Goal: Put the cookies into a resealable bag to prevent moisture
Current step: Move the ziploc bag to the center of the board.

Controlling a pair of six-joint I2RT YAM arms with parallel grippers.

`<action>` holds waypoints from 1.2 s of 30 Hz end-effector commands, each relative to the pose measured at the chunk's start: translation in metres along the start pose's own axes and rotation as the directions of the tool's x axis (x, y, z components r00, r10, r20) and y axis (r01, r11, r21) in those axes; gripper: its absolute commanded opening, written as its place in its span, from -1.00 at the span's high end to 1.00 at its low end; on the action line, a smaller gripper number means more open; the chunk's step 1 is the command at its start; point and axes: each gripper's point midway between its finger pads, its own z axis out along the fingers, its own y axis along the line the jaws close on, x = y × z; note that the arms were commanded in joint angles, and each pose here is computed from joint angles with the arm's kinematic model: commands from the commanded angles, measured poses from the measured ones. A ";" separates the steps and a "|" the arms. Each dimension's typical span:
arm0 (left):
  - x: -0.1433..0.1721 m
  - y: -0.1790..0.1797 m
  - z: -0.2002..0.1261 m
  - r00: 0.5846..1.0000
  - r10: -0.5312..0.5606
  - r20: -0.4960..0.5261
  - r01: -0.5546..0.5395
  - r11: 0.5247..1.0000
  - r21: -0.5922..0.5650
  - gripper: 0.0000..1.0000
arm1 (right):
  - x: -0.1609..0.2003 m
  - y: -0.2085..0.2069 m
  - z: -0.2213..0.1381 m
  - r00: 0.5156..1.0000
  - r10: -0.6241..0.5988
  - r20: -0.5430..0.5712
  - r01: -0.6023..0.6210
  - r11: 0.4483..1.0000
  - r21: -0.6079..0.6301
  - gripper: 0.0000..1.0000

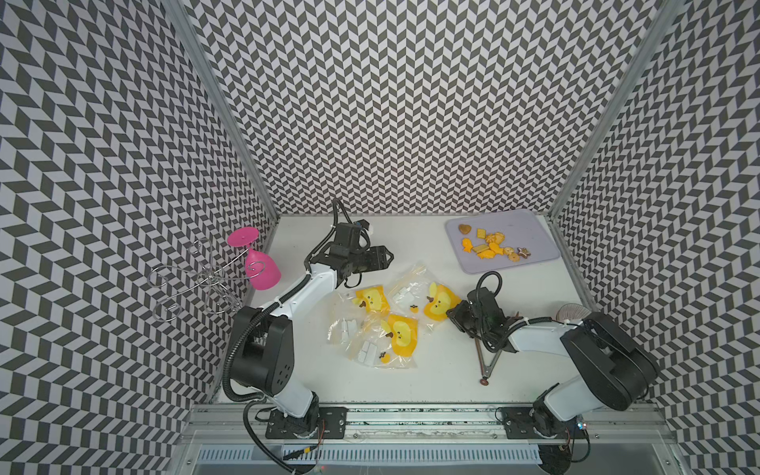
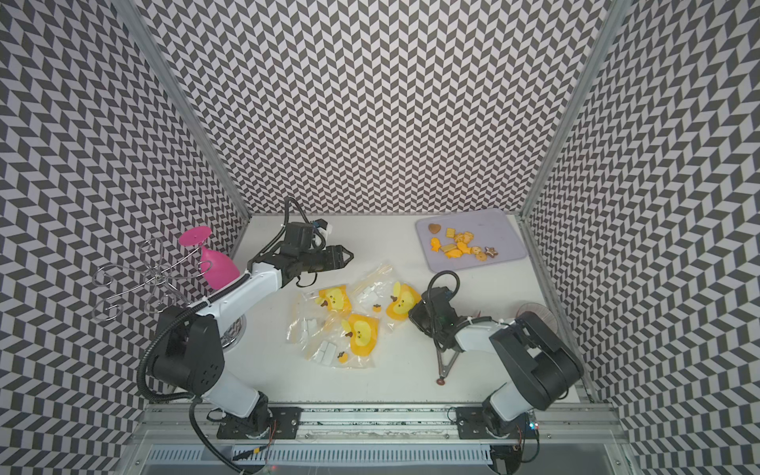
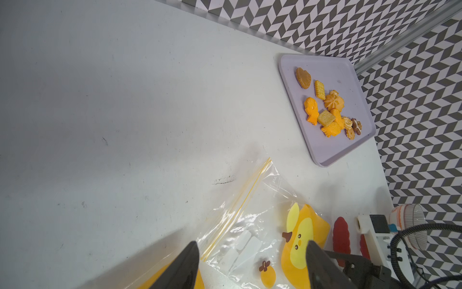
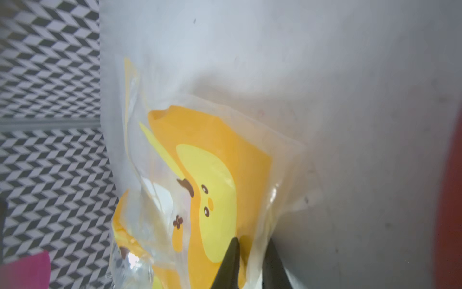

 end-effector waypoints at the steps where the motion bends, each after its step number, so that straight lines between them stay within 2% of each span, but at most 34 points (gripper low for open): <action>1: -0.012 0.001 0.001 1.000 -0.025 0.012 0.024 0.999 0.027 -0.31 | -0.027 0.011 0.006 0.996 -0.056 0.068 0.057 0.998 -0.011 1.00; 8: -0.017 0.010 0.020 0.999 -0.027 -0.018 0.027 0.999 0.022 -0.23 | -0.065 -0.002 0.017 0.973 -0.232 0.007 0.231 0.971 0.065 1.00; 13: -0.018 0.016 0.049 0.997 -0.021 -0.077 0.023 0.999 0.036 -0.14 | -0.091 -0.019 0.019 0.941 -0.331 -0.062 0.337 0.933 0.126 1.00; 18: -0.013 0.022 0.080 0.989 0.014 -0.148 -0.005 0.998 0.066 -0.02 | -0.102 -0.024 0.033 0.878 -0.451 -0.159 0.473 0.869 0.146 1.00; 22: -0.007 0.032 0.099 0.980 0.027 -0.198 -0.017 0.999 0.050 0.04 | -0.112 -0.021 0.039 0.828 -0.534 -0.170 0.558 0.816 0.154 1.00; 26: -0.002 0.045 0.107 0.974 0.030 -0.225 -0.029 1.000 0.005 0.12 | -0.124 -0.021 0.044 0.807 -0.565 -0.171 0.590 0.787 0.182 1.00; 36: 0.018 0.053 0.131 0.956 0.049 -0.290 -0.053 0.999 -0.005 0.27 | -0.127 -0.022 0.046 0.801 -0.572 -0.177 0.597 0.785 0.164 1.00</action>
